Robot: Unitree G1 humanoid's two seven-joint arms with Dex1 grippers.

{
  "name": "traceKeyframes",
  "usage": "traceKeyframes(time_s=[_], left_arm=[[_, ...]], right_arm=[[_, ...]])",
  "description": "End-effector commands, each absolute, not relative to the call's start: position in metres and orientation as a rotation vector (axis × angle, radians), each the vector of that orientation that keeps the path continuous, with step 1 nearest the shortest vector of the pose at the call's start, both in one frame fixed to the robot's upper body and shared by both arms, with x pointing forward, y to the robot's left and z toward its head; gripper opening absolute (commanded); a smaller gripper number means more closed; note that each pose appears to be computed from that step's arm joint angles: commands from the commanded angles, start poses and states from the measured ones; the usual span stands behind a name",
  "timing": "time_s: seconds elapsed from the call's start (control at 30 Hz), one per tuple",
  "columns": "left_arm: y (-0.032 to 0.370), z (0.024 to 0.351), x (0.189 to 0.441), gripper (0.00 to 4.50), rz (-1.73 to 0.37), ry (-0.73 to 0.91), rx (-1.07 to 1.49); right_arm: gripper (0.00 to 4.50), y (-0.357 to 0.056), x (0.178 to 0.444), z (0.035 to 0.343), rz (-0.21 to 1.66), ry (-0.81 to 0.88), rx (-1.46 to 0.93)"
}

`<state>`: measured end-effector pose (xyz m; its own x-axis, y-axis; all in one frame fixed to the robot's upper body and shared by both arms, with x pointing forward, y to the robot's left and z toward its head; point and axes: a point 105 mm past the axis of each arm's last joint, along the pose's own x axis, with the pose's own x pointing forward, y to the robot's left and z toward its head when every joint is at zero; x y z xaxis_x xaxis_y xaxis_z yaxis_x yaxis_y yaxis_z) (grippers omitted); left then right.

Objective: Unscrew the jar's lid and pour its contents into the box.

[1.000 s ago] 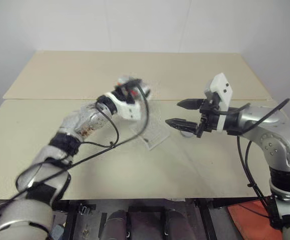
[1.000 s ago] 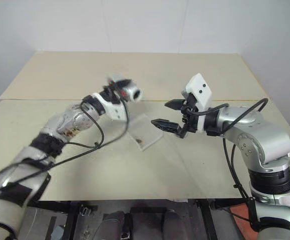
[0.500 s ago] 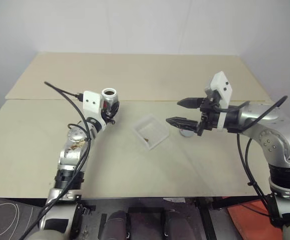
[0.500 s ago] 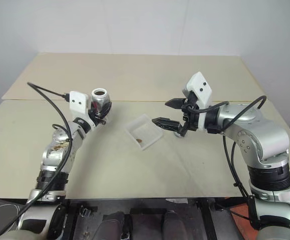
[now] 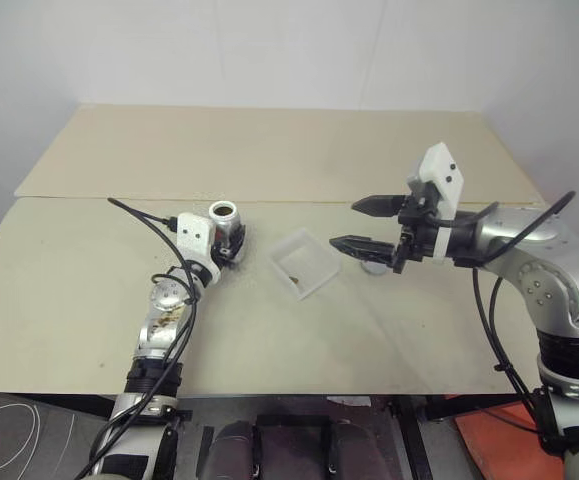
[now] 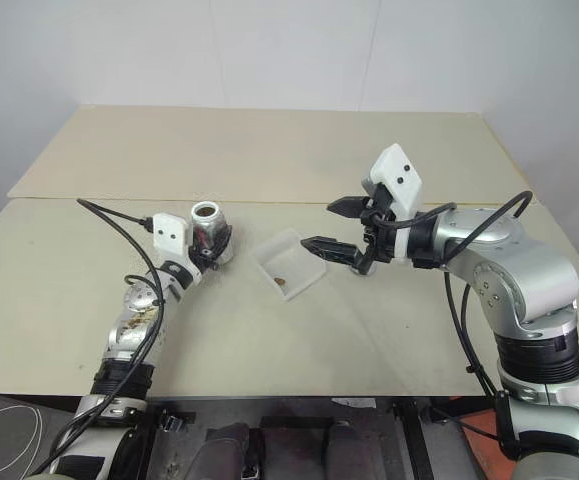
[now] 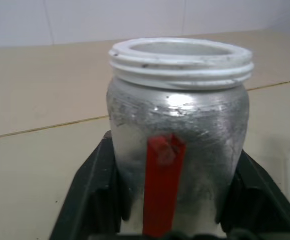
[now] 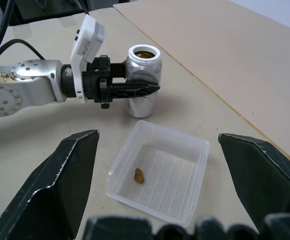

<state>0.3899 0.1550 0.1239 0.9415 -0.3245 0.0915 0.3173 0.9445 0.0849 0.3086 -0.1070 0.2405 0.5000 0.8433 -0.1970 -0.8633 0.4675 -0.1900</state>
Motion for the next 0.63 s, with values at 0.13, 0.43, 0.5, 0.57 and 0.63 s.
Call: traceKeyframes(time_s=[0.13,0.43,0.5,0.57,0.63], left_arm=[[0.188,0.14,0.355,4.46,-0.346,-0.136,0.16],[0.252,0.203,0.271,4.46,-0.553,-0.114,0.3],[0.255,0.209,0.261,4.46,-0.559,-0.112,0.324],[0.256,0.215,0.256,4.46,-0.551,-0.108,0.327],[0.252,0.219,0.254,4.46,-0.559,-0.114,0.315]], right_arm=[[4.5,-0.108,0.303,0.244,1.046,0.058,-0.314],[4.5,-0.123,0.301,0.223,1.033,0.099,-0.36],[4.5,-0.124,0.3,0.222,1.037,0.093,-0.36],[4.5,-0.126,0.299,0.222,1.042,0.084,-0.362],[4.5,-0.13,0.303,0.221,1.023,0.079,-0.37]])
